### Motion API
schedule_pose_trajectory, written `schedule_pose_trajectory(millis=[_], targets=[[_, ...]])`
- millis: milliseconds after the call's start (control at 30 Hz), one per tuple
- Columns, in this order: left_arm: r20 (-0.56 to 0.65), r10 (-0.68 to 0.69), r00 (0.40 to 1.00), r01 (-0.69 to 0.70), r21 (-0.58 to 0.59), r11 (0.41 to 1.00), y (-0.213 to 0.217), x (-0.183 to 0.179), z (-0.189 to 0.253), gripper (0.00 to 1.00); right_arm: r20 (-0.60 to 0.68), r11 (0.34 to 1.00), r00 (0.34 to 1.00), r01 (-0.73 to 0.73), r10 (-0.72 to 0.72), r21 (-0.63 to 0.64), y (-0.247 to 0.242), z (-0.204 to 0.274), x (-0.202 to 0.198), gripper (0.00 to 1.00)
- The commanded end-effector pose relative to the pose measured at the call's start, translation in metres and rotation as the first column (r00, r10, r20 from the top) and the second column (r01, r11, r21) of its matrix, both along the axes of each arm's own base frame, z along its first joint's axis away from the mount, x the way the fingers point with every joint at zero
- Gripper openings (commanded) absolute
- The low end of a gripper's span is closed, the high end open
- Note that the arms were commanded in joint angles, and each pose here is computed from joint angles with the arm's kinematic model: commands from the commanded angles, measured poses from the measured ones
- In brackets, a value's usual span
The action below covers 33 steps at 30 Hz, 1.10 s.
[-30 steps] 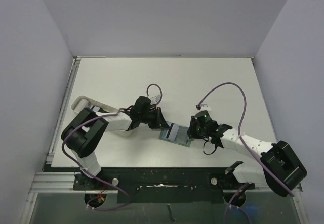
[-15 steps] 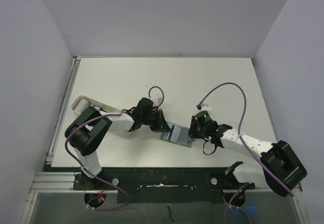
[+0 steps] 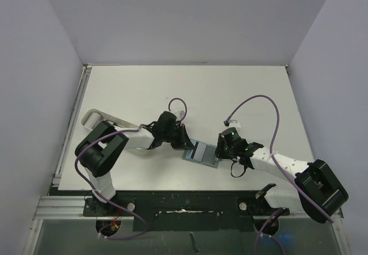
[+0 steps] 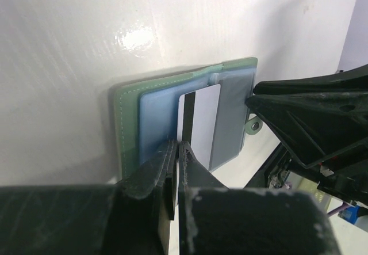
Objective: Put the credit cards into the card holder
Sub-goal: Insert the credit card into the card holder.
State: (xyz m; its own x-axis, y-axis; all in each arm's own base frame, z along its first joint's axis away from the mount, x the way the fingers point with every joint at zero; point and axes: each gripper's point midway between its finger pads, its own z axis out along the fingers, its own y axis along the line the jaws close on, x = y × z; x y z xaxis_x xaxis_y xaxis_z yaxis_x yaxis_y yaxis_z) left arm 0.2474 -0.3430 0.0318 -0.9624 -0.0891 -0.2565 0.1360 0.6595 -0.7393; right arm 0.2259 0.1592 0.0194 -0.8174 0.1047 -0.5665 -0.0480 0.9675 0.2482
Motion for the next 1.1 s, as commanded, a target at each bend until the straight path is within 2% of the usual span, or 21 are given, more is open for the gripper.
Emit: schedule_pose_trajectory(millis=[0, 200, 333, 733, 900, 1067], targets=[[0.053, 0.034, 0.998, -0.034, 0.002, 0.999, -0.007, 0.012, 0.015, 0.0, 0.035, 1.0, 0.999, 0.014, -0.014, -0.012, -0.002, 0.003, 0.006, 0.25], [0.113, -0.08, 0.99, 0.08, 0.004, 0.997, -0.021, 0.006, 0.02, 0.0, 0.039, 1.0, 0.999, 0.011, -0.011, -0.008, -0.001, 0.005, 0.006, 0.24], [0.133, -0.108, 0.985, 0.107, 0.015, 0.994, -0.027, 0.007, 0.022, 0.0, 0.043, 1.0, 0.999, 0.012, -0.011, -0.002, 0.0, 0.007, 0.007, 0.25], [0.099, -0.049, 0.994, 0.047, 0.028, 0.999, -0.025, 0.008, 0.013, 0.0, 0.048, 1.0, 0.999, 0.014, -0.015, 0.014, 0.003, 0.009, 0.007, 0.25], [0.097, -0.006, 0.995, 0.007, -0.007, 1.0, -0.029, 0.005, 0.012, 0.0, 0.056, 0.998, 0.998, 0.038, -0.042, 0.055, 0.006, 0.019, 0.009, 0.28], [0.098, -0.013, 0.995, 0.015, -0.016, 1.0, -0.037, 0.003, 0.012, 0.15, 0.063, 0.994, 0.995, 0.068, -0.073, 0.081, 0.005, 0.03, 0.008, 0.3]])
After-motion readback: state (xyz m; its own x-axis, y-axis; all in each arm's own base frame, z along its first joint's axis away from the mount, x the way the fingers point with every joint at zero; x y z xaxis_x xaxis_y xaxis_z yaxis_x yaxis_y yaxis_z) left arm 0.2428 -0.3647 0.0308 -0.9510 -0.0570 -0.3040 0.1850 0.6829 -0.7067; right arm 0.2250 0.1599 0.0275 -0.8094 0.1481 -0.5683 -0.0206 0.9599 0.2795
